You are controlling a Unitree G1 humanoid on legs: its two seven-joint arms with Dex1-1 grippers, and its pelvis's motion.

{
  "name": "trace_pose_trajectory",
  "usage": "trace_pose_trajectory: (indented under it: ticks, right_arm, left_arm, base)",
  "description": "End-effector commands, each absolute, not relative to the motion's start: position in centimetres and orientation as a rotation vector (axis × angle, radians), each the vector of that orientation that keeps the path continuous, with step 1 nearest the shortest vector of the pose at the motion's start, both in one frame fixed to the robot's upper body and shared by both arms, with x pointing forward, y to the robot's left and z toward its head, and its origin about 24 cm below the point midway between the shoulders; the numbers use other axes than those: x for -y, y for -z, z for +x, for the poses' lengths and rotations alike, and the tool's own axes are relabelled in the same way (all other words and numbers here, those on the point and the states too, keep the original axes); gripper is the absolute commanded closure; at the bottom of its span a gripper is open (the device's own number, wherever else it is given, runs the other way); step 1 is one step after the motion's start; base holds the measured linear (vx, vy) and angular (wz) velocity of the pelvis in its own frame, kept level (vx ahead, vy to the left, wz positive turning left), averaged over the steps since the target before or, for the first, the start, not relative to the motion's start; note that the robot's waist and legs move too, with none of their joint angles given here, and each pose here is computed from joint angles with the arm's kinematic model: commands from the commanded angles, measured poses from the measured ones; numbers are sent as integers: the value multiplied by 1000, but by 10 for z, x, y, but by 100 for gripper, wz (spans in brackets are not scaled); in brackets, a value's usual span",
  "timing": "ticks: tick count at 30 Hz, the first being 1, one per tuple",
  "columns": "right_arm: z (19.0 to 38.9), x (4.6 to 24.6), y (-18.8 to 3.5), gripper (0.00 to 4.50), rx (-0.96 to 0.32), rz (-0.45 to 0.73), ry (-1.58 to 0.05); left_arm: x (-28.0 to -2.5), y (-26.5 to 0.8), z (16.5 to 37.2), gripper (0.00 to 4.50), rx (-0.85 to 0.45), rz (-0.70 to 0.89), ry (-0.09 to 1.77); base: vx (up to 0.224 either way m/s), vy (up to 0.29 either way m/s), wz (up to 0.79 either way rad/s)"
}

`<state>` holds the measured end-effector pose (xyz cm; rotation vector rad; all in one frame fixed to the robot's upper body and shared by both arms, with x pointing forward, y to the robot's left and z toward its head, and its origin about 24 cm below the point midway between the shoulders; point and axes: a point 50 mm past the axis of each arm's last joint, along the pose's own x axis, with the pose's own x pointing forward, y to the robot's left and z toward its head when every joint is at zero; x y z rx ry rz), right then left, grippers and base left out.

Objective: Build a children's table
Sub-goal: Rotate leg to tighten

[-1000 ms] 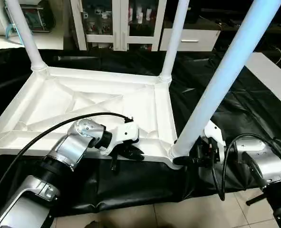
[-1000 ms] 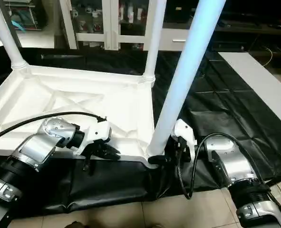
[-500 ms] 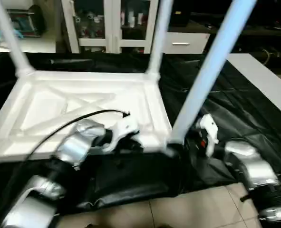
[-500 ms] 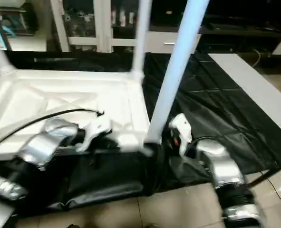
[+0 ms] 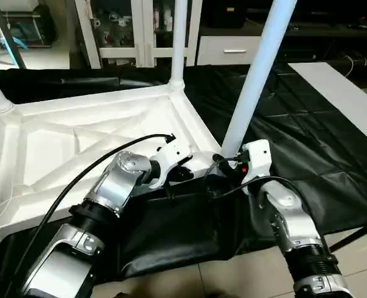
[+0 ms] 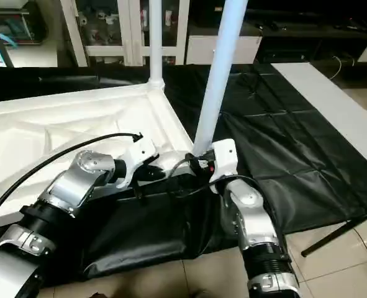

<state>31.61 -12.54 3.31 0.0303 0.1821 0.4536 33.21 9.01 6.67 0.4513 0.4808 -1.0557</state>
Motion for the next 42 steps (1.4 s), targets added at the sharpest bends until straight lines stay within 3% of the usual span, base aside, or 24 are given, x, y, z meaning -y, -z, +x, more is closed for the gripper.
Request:
trace_pose_trajectory:
  ticks: [1,4,5,6,14,19,20,26,32,37,42]
  right_arm:
    - [302,71,-41,187,-129,33,-712]
    - [295,78,-50,187,-92,122,-776]
    - [294,81,-53,131,-78,121,-789]
    - [292,91,-58,117,-53,111,-807]
    - [278,147,-83,51,-28,42,-856]
    - [262,183,-87,17,-95,-77,-924]
    - [250,203,-85,8,-184,-119,-983]
    - [234,227,-76,8,-370,-197,-1104]
    - [252,207,-77,8,-303,-110,-1156]
    - [266,183,-71,8,-295,-91,-1264]
    - [271,172,-65,8,-319,-130,-1335]
  left_arm:
    - [-76,-79,338,450,-400,488,991]
    - [-81,-80,337,450,-396,495,1002]
    - [-82,-80,337,450,-395,494,1007]
    - [-86,-79,335,450,-395,504,1022]
    - [-104,-73,321,450,-473,509,1119]
    - [-115,-68,307,450,-510,508,1267]
    - [-123,-67,302,450,-517,540,1341]
    - [-130,-74,288,450,-544,525,1538]
    - [-124,-75,289,450,-527,543,1592]
    - [-117,-74,292,450,-522,551,1613]
    - [-117,-73,294,450,-524,565,1609]
  base:
    - [0,0,0]
    - [0,0,0]
    - [0,0,0]
    - [0,0,0]
    - [0,0,0]
    - [0,0,0]
    - [0,0,0]
    - [0,0,0]
    - [0,0,0]
    - [0,0,0]
    - [0,0,0]
